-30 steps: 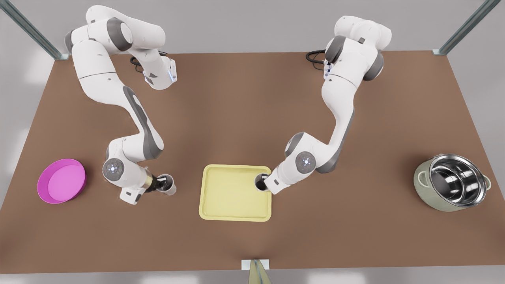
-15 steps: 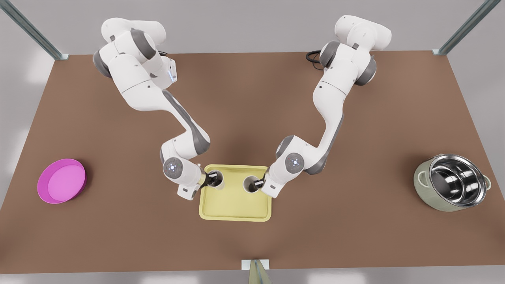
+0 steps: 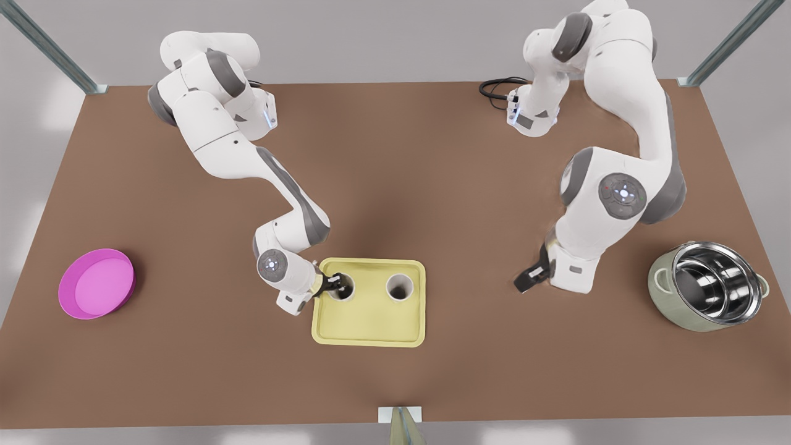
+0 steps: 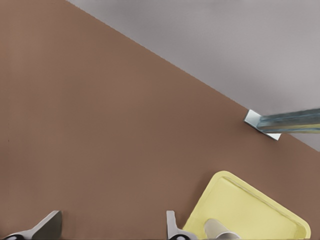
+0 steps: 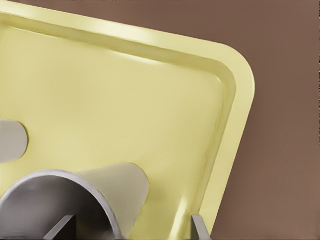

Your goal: Use both arms to respectively pick up the white IKEA cups from the middle-left and middle-right positions, then place the white IKEA cups onto the middle-middle tray, ensuring that the cups remain upright and do not tip over

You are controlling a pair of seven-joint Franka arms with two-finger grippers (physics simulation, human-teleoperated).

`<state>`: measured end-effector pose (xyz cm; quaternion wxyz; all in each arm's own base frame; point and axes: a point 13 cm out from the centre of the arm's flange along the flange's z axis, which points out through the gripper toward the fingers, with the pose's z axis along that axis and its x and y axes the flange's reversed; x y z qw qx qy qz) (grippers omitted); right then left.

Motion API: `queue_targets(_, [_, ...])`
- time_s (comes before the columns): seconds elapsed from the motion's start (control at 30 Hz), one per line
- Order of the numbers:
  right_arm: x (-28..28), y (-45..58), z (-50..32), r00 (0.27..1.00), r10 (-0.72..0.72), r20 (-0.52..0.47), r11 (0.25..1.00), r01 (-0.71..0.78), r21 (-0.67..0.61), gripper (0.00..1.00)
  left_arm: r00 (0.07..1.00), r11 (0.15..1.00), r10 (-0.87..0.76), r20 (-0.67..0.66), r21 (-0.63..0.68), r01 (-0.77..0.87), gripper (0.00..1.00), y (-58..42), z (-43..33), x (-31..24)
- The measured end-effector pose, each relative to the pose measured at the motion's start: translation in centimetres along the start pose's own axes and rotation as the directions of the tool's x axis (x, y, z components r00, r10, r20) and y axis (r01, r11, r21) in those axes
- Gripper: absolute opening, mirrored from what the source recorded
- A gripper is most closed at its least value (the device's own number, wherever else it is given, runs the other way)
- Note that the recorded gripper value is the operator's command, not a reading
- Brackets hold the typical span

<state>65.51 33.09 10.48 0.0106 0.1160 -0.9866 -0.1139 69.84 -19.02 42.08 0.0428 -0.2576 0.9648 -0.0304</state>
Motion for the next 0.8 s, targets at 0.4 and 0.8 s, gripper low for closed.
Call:
queue_targets(0.4, [0.8,-18.3,-15.7,0.987,0.163,0.012,0.97,-0.162,0.181,1.0,0.941,0.959,0.218,-0.257,-0.121,-0.256,1.0,15.6,0.3,4.2])
queue_targets(0.8, [10.3,-22.3,-41.3,0.966,0.247,0.079,0.924,-0.259,0.281,1.0,0.856,0.894,0.409,-0.315,-0.051,-0.446,1.0,15.8,0.8,5.1])
